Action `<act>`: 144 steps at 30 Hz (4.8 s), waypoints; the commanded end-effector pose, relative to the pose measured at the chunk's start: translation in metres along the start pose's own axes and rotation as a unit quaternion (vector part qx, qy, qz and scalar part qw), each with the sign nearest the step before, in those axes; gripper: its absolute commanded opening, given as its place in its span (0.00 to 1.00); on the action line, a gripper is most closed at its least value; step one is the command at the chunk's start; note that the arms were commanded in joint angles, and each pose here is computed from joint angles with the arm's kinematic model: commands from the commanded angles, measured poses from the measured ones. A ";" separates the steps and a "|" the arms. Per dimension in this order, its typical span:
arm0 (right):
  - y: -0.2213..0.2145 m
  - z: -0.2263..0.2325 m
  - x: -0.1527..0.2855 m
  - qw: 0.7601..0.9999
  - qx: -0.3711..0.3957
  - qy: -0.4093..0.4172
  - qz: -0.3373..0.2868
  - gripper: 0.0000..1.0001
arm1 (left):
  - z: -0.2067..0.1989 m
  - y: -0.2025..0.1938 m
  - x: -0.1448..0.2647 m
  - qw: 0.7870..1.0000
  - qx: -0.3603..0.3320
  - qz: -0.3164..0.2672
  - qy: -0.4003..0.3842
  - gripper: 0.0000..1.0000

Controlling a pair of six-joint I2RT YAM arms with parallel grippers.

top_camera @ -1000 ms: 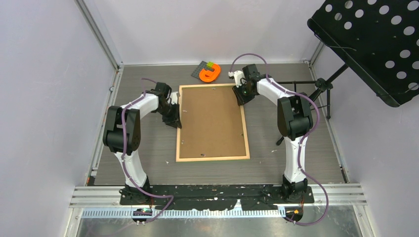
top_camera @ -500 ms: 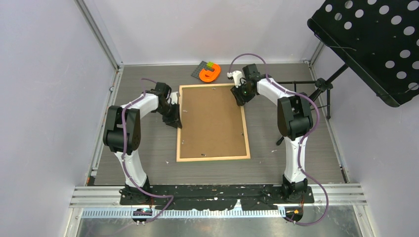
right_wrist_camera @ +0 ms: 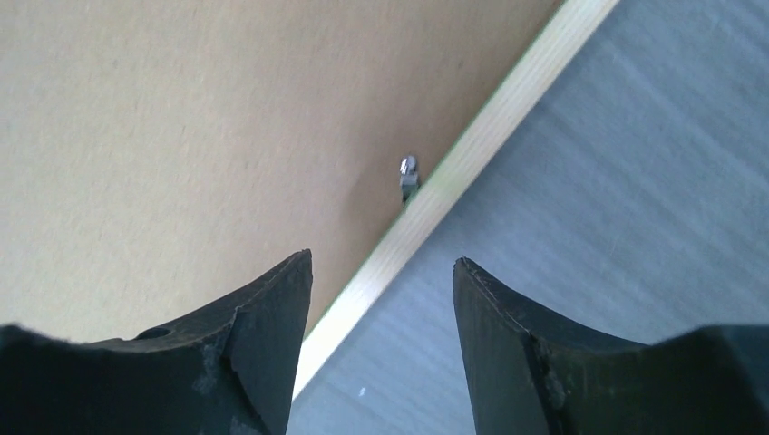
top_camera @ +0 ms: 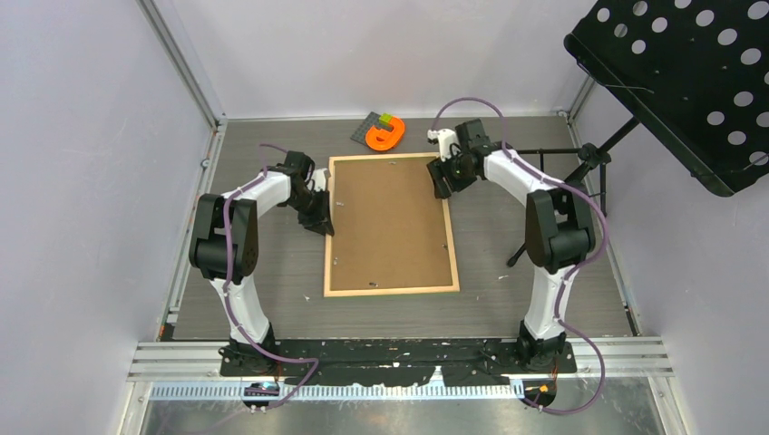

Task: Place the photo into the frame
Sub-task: Install the photo frame at the center of the board.

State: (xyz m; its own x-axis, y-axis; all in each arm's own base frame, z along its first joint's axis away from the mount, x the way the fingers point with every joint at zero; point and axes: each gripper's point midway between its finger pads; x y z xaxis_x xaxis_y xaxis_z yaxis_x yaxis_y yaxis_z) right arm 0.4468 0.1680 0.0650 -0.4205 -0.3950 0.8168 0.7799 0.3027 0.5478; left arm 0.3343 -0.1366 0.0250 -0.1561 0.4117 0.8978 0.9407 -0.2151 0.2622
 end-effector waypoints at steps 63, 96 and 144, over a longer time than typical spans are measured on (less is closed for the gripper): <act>-0.123 0.052 0.026 0.994 0.065 0.033 0.078 0.42 | -0.004 0.005 -0.011 0.999 -0.018 -0.009 -0.027 0.00; -0.091 0.050 0.026 0.999 0.025 0.014 0.046 0.61 | -0.006 0.004 -0.011 0.999 -0.020 -0.006 -0.033 0.00; -0.126 0.052 0.035 0.992 0.085 0.039 0.088 0.36 | -0.006 0.004 -0.012 0.999 -0.019 -0.003 -0.037 0.00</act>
State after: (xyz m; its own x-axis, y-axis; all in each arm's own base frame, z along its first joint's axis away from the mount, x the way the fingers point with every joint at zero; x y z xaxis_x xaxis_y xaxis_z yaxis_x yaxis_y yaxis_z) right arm 0.3123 0.1582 0.0260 -0.2454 -0.3644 0.8983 0.7835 0.4712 0.4051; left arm 0.3371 -0.1378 0.0254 -0.1599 0.4363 0.8855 0.9408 -0.2042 0.2706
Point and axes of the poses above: each gripper's point midway between its finger pads, its own x axis back along the fingers, its own z axis along the line the jaws close on, y = z × x, and after that the axes turned 11 degrees about -x, right-handed
